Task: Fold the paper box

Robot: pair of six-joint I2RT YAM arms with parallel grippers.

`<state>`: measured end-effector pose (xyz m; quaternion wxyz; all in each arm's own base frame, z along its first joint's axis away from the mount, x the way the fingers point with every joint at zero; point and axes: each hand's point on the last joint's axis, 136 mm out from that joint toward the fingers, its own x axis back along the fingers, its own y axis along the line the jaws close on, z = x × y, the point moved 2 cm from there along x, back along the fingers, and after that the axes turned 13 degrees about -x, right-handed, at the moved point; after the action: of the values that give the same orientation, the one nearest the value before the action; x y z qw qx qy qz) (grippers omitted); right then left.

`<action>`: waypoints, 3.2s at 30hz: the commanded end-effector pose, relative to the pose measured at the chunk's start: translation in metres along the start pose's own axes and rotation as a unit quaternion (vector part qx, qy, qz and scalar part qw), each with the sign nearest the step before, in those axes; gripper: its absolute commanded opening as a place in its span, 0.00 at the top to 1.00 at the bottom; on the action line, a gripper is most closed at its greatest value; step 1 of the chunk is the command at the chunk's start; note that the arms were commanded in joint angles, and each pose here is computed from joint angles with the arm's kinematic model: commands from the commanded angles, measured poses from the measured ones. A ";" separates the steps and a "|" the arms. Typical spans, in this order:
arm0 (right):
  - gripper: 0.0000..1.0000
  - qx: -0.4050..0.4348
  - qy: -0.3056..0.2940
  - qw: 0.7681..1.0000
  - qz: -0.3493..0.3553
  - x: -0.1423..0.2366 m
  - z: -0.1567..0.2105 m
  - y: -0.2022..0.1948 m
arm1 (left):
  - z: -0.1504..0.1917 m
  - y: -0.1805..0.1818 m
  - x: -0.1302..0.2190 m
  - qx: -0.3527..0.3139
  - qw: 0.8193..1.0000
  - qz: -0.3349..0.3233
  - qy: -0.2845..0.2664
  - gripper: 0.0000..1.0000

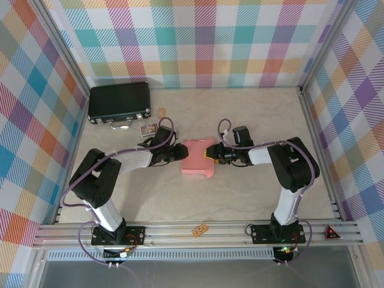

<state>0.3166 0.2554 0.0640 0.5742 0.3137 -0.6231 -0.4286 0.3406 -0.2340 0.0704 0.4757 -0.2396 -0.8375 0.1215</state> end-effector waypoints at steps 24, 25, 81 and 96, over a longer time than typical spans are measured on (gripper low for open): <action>0.62 0.092 0.001 0.994 -0.051 0.013 0.005 0.072 | 0.015 -0.015 -0.020 0.023 0.996 0.089 0.022 0.66; 0.62 0.095 0.002 0.994 -0.050 0.011 0.005 0.075 | 0.016 -0.014 -0.020 0.023 0.996 0.088 0.022 0.66; 0.57 0.031 -0.061 0.992 0.103 0.009 -0.018 0.055 | -0.045 -0.012 -0.038 -0.009 0.998 0.055 0.017 0.64; 0.59 -0.023 -0.125 0.982 0.142 0.021 -0.019 0.027 | -0.069 -0.016 -0.010 -0.033 0.999 0.012 -0.001 0.64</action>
<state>0.3410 0.2591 0.1140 0.5416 0.1997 -0.7136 -0.3969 0.3957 -0.2625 0.0739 0.4886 -0.2737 -0.8205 0.1150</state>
